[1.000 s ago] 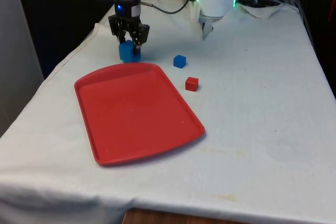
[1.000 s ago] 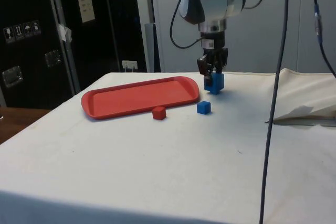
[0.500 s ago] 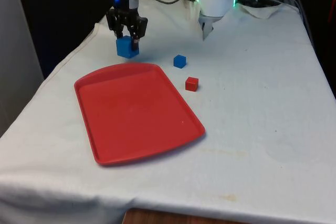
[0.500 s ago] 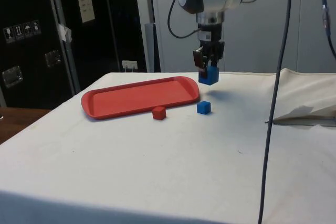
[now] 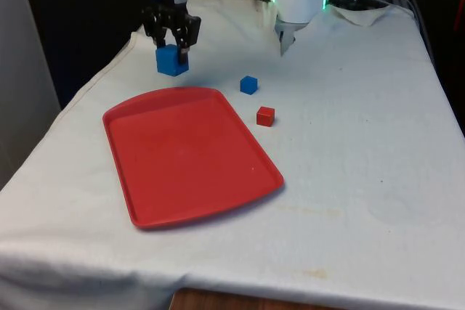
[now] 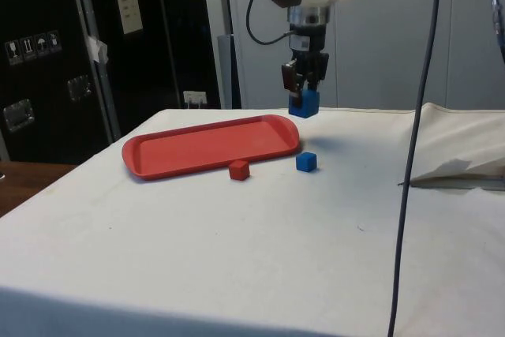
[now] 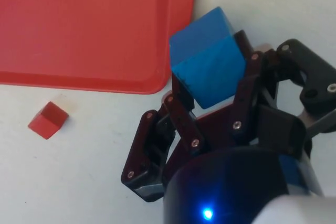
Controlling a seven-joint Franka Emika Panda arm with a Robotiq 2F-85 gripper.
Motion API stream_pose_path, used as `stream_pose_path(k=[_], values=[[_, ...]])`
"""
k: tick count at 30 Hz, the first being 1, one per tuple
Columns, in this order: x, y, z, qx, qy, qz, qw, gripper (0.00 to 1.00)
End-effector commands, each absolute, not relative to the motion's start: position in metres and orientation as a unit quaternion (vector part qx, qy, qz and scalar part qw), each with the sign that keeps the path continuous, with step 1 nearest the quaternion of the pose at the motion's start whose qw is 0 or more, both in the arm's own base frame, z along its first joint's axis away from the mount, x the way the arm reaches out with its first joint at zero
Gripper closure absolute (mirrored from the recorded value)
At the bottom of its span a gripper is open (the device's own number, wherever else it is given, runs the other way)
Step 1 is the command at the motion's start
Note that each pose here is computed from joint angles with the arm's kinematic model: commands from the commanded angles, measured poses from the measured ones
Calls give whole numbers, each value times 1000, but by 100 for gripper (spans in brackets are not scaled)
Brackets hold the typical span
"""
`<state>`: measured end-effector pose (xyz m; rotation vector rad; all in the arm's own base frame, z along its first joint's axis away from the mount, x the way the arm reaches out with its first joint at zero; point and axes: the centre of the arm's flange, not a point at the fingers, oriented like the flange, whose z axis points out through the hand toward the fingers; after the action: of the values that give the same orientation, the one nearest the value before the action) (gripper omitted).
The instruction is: Pick up the largest block and place it onto the tray.
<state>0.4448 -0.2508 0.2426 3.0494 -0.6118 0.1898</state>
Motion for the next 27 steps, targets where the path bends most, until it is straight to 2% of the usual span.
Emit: stream_pose_path(k=[1, 16, 27], values=[[447, -253, 246, 979, -197, 53, 18, 100], [479, -246, 268, 982, -180, 53, 9, 100], [519, -235, 276, 985, -167, 51, 17, 100]])
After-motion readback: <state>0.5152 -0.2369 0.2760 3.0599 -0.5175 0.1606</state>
